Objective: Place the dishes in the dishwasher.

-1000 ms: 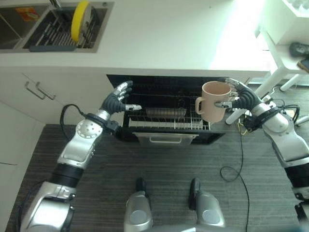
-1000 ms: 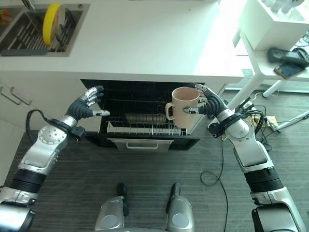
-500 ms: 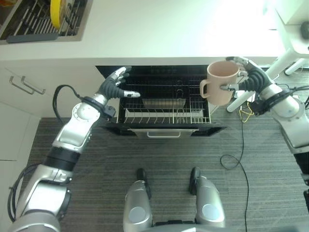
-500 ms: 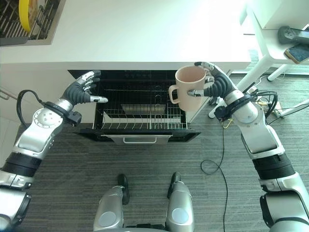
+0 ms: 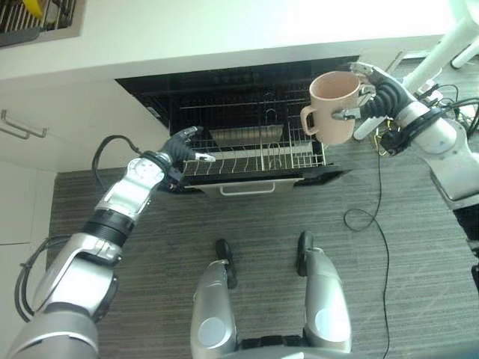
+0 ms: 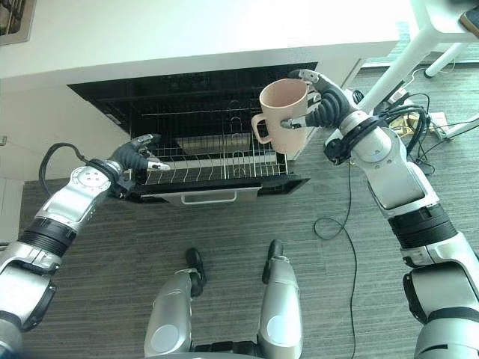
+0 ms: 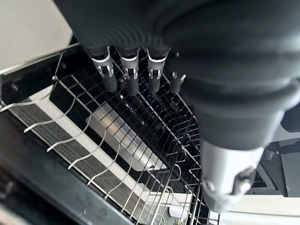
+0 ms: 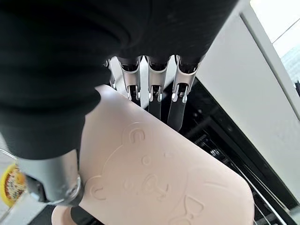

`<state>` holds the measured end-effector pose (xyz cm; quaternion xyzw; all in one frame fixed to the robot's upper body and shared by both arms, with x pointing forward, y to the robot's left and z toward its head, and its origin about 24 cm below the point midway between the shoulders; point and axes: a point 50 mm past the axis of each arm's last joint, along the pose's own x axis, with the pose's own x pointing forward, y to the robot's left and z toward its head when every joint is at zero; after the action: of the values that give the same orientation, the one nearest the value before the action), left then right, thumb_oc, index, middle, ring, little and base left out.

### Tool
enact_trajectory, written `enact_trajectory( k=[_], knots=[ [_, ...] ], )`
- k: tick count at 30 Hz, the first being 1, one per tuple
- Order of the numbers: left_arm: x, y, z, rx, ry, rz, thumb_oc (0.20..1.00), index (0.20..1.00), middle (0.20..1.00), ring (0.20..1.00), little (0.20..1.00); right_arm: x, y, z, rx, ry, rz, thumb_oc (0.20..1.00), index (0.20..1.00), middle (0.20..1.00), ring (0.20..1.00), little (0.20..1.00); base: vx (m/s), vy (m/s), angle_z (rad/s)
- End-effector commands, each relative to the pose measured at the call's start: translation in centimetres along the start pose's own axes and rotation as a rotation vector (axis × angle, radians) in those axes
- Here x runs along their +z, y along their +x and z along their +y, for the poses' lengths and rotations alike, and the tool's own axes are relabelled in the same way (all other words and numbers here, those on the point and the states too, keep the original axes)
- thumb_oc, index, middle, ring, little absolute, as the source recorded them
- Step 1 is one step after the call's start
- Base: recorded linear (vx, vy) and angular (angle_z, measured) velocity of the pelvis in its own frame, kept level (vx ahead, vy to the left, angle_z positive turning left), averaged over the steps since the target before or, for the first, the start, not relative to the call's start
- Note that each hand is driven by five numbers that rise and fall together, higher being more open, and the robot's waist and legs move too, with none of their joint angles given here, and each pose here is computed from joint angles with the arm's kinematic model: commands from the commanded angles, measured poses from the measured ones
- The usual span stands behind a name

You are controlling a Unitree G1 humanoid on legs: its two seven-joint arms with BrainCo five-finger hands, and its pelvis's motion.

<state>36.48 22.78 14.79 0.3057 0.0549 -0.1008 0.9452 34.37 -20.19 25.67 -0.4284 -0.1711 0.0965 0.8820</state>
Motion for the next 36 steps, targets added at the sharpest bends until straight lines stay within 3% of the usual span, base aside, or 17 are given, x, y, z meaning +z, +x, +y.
enact_trajectory(
  k=[1,11,19,26,36],
  knots=[
    [1.5,0.2,0.2,0.024,0.056,-0.07,1.0,1.0,1.0,1.0,1.0,3.0,0.6,-2.6,-0.086,-0.049,-0.113,0.2,0.2,0.2,0.2,0.2,-0.03,0.037,0.01],
    [0.4,1.6,-0.5,0.056,0.039,0.013,1.0,1.0,1.0,1.0,1.0,3.6,2.2,-2.3,-0.07,-0.105,-0.086,0.2,0.2,0.2,0.2,0.2,-0.02,0.022,-0.02],
    [-2.9,2.4,-3.3,-0.005,0.0,0.174,1.0,1.0,1.0,1.0,1.0,3.8,3.6,-1.5,-0.021,-0.092,-0.062,0.2,0.2,0.2,0.2,0.2,0.0,0.0,0.0],
    [-6.4,1.6,-6.1,-0.141,0.108,0.325,1.0,1.0,1.0,1.0,1.0,4.0,4.1,-2.0,-0.023,-0.088,-0.045,0.2,0.2,0.2,0.2,0.2,0.01,-0.002,0.0],
    [-10.6,-1.5,-12.2,-0.364,0.061,0.387,1.0,1.0,1.0,1.0,1.0,2.5,4.0,-3.2,-0.048,-0.09,0.046,0.2,0.2,0.2,0.2,0.2,0.0,0.0,0.0]
  ],
)
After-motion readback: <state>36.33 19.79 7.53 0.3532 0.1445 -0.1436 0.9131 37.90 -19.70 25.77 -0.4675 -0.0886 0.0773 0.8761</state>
